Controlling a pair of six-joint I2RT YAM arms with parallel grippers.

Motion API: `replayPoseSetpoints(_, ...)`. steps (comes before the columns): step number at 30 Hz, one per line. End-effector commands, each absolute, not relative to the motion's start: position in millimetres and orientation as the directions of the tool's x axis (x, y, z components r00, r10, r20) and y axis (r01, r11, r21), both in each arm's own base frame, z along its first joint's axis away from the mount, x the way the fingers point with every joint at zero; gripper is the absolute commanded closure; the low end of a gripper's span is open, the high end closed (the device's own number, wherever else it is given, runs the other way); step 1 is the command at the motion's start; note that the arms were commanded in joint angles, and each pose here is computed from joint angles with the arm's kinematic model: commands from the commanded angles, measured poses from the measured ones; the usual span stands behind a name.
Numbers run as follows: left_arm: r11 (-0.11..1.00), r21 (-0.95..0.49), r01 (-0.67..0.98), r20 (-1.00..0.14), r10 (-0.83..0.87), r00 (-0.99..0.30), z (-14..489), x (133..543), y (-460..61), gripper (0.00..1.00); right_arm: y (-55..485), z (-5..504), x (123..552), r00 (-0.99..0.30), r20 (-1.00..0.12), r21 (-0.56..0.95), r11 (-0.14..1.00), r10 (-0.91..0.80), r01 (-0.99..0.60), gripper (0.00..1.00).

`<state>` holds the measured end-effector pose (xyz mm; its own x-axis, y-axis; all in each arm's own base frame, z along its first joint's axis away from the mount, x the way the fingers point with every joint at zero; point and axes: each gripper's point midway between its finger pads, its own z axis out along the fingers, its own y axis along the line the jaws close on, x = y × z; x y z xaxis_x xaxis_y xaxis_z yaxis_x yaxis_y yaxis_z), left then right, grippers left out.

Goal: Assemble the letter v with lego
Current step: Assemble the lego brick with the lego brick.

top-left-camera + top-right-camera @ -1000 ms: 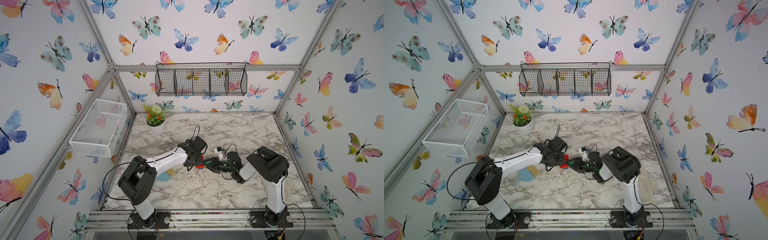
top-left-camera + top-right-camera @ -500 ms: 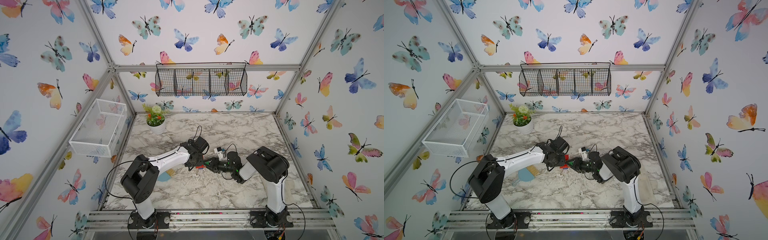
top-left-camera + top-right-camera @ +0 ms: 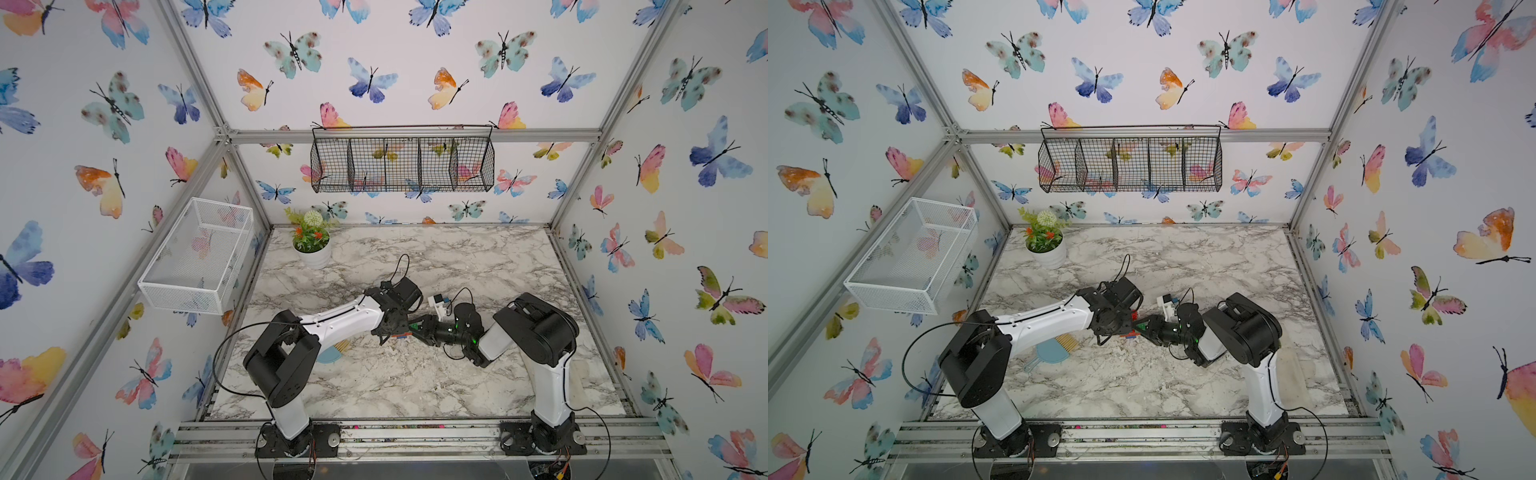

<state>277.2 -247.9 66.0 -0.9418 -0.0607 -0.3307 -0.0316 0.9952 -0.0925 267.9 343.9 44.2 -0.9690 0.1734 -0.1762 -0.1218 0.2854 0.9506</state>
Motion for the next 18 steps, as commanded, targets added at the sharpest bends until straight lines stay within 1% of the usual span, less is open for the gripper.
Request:
replayPoseSetpoints(1, 0.999, -0.023, -0.035, -0.309, -0.041, -0.950, 50.3, 267.4, -232.8, 0.82, 337.4, 19.6, 264.5, -0.973, -0.149, 0.926, 0.370, 0.176, -0.074, 0.63)
replayPoseSetpoints(7, 0.997, -0.068, -0.039, -0.325, -0.059, -0.944, 50.5, 265.4, -235.5, 0.83, 336.5, 17.5, 264.4, -0.973, -0.146, 0.924, 0.376, 0.178, -0.070, 0.63)
replayPoseSetpoints(11, 0.998, -0.055, -0.022, -0.330, -0.039, -0.943, 49.6, 264.5, -237.3, 0.84, 336.1, 16.9, 264.2, -0.973, -0.146, 0.923, 0.378, 0.179, -0.069, 0.64)
replayPoseSetpoints(18, 1.000, -0.019, -0.004, -0.296, -0.010, -0.955, 34.7, 257.9, -234.1, 0.85, 334.8, 16.5, 262.7, -0.973, -0.146, 0.922, 0.381, 0.180, -0.068, 0.64)
